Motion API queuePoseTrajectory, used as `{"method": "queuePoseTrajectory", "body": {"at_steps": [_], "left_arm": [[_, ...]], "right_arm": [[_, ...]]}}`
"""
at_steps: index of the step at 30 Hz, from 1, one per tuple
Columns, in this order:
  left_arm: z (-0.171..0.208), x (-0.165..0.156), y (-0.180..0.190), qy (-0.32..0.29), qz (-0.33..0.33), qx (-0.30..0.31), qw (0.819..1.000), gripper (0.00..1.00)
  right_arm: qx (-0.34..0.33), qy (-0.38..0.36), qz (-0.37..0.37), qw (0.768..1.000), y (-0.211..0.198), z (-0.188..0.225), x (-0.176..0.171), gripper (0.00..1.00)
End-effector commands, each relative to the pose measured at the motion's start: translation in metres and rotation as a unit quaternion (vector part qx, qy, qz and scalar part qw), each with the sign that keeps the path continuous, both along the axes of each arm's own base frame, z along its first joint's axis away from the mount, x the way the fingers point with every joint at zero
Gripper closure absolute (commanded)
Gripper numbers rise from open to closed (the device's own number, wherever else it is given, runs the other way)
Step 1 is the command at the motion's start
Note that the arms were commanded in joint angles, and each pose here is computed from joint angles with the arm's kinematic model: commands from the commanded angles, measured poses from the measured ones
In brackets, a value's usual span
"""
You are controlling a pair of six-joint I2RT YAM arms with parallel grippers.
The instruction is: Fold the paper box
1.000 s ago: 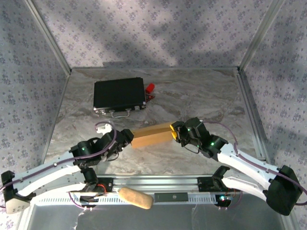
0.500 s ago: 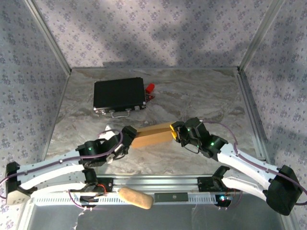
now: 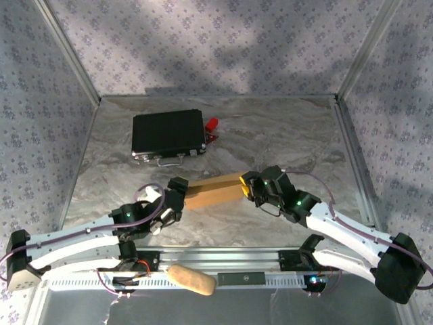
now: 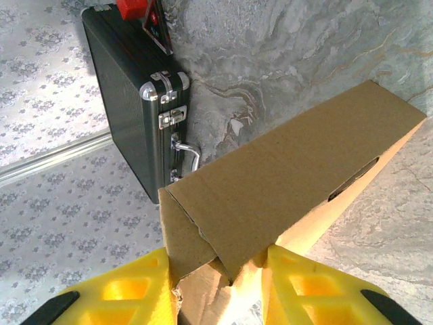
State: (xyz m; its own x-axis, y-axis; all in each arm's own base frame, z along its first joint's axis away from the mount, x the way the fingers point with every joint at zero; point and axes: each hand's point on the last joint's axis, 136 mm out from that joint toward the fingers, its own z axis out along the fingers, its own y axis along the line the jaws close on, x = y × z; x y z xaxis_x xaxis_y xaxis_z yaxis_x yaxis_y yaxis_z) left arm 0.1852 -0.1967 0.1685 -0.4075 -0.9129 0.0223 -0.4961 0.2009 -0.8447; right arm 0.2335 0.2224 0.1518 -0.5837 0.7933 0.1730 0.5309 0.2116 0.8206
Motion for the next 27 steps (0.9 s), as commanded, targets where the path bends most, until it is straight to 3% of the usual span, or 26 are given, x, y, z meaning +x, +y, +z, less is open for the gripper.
{"method": "queuePoseTrajectory", "body": {"at_steps": [1, 8, 16, 20, 27], "left_arm": [[0.001, 0.009, -0.005, 0.006, 0.041, -0.069, 0.997, 0.25], [-0.019, 0.009, -0.003, 0.026, 0.045, -0.072, 0.996, 0.44], [-0.029, 0.007, 0.010, 0.026, 0.065, -0.076, 0.995, 0.52], [-0.031, 0.006, 0.016, 0.023, 0.070, -0.079, 0.994, 0.64], [-0.039, 0.005, 0.022, 0.027, 0.076, -0.079, 0.994, 0.67]], "right_arm": [[-0.064, 0.049, -0.004, 0.997, -0.017, -0.040, -0.014, 0.67], [-0.063, 0.048, -0.004, 0.997, -0.016, -0.040, -0.014, 0.67], [-0.064, 0.050, -0.004, 0.997, -0.017, -0.043, -0.015, 0.67], [-0.067, 0.051, -0.004, 0.996, -0.017, -0.045, -0.015, 0.67], [-0.073, 0.054, -0.003, 0.996, -0.018, -0.051, -0.017, 0.68]]}}
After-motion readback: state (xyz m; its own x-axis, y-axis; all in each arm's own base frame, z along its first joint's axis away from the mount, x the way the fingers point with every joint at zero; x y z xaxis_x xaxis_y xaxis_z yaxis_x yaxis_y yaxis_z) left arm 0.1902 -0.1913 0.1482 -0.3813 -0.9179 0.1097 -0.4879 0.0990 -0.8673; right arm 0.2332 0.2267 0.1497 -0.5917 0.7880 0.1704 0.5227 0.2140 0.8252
